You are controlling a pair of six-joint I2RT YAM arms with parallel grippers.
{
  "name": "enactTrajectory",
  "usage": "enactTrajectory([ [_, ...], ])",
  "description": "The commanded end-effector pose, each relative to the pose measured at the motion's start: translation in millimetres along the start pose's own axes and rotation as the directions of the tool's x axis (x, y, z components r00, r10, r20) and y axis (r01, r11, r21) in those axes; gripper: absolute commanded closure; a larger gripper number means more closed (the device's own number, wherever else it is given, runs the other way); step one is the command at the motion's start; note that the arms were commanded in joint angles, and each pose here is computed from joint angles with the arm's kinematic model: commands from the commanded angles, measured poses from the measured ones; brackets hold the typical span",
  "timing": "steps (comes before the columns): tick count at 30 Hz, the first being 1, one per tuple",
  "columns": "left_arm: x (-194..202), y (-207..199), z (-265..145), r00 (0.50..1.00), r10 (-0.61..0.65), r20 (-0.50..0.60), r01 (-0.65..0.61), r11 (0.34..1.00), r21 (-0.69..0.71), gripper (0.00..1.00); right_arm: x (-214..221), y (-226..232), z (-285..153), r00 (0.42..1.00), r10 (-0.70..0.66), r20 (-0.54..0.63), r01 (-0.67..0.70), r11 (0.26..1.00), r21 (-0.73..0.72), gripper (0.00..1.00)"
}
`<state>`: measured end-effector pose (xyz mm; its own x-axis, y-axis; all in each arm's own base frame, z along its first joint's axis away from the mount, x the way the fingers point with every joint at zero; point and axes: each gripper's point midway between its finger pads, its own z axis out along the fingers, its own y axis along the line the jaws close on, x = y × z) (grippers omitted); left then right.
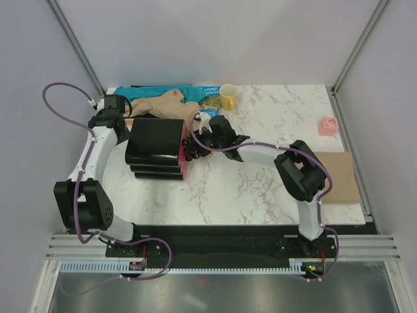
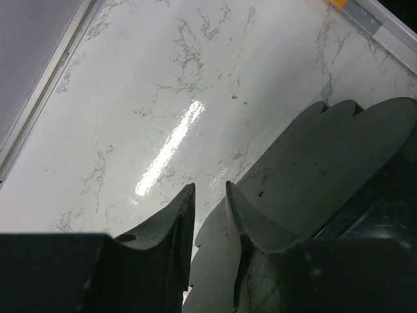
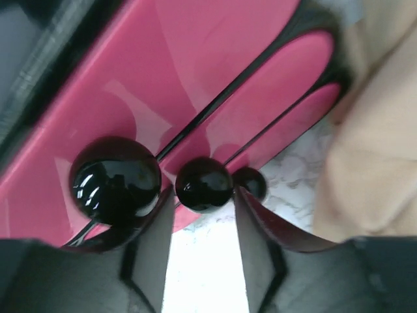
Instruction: Fold and stack the t-shirts
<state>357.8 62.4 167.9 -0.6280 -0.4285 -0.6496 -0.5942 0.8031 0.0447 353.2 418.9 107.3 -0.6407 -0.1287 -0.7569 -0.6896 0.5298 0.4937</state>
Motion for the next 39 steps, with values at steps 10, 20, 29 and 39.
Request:
enactTrajectory([
  [10,3,-14,-13,1.000,0.018,0.009,-0.018,0.999,0.043,0.98,52,113,44,0.986,-0.123,-0.111,0.096,0.970,-0.221,0.91],
  [20,-6,-1,-21,0.998,0.013,0.055,-0.013,1.000,0.006,0.98,97,206,60,0.970,-0.173,-0.170,0.092,0.911,-0.402,1.00],
  [29,-7,9,-35,0.995,-0.018,0.094,0.017,1.000,0.004,0.82,81,224,23,0.969,-0.235,-0.078,0.197,0.924,-0.328,0.79],
  [39,-14,4,-63,0.989,-0.075,0.130,0.060,0.992,0.113,0.66,-6,140,-44,0.927,-0.372,0.038,0.371,0.928,0.041,0.63],
])
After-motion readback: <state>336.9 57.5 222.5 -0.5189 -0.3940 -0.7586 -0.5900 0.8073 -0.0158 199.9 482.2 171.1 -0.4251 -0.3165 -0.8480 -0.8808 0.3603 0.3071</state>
